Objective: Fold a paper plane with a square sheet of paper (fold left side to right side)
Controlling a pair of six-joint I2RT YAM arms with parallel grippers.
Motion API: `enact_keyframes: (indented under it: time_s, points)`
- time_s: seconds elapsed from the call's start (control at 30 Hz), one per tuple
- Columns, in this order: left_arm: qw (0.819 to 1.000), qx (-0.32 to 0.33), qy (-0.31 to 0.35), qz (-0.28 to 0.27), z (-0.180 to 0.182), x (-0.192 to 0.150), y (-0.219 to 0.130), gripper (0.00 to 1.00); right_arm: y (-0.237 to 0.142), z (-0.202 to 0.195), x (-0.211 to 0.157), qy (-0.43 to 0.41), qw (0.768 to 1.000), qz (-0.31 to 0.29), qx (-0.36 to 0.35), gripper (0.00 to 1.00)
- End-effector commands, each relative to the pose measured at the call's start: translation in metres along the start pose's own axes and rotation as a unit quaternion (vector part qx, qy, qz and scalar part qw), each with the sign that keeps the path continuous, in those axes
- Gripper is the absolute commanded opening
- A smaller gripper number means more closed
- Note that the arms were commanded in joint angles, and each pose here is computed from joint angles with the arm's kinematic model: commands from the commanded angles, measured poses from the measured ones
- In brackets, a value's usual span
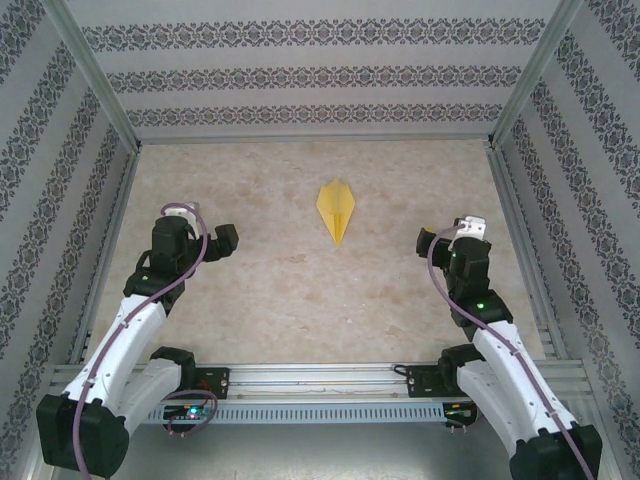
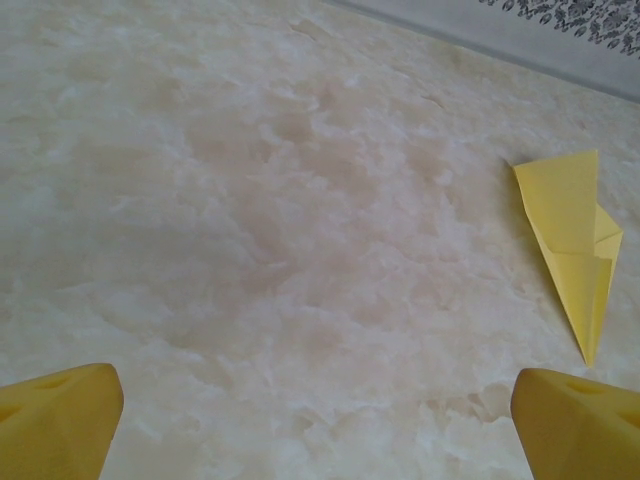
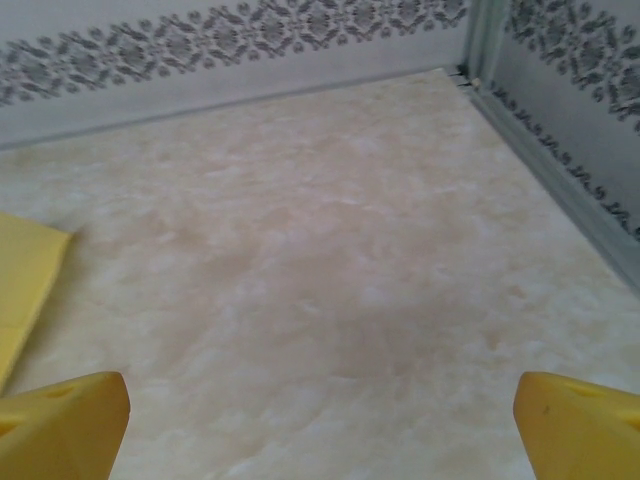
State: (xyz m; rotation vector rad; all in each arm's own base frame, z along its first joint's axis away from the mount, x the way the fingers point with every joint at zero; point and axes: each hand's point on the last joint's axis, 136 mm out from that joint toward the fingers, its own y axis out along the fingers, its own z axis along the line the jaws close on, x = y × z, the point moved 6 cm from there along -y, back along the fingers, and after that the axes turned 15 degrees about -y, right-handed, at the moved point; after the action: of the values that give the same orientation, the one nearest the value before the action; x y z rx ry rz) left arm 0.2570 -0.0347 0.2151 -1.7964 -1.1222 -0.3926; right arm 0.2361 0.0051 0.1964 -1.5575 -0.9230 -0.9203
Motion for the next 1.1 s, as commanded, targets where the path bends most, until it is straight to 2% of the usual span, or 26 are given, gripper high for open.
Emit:
enact_keyframes:
  time_s: [0.0, 0.23, 0.77, 0.93, 1.07]
  points:
    - [1.000, -0.003, -0.011, -0.029, -0.003, 0.014, -0.001, 1.00, 0.015, -0.013, -0.018, -0.023, 0.998, -0.014, -0.052, 0.98]
    - [1.000, 0.006, -0.012, -0.025, 0.002, 0.012, 0.003, 1.00, 0.037, -0.014, -0.041, -0.029, 0.998, -0.025, -0.044, 0.98]
    - [0.999, 0.029, -0.017, -0.014, 0.016, 0.007, 0.021, 1.00, 0.072, 0.005, -0.020, -0.044, 0.990, -0.128, 0.044, 0.98]
    - [0.999, 0.045, -0.014, -0.018, 0.027, 0.002, 0.029, 1.00, 0.094, 0.011, -0.028, -0.052, 0.990, -0.118, 0.063, 0.98]
    - [0.996, 0.084, -0.006, -0.039, 0.042, 0.000, 0.035, 1.00, 0.105, 0.011, -0.034, -0.044, 0.991, -0.113, 0.064, 0.98]
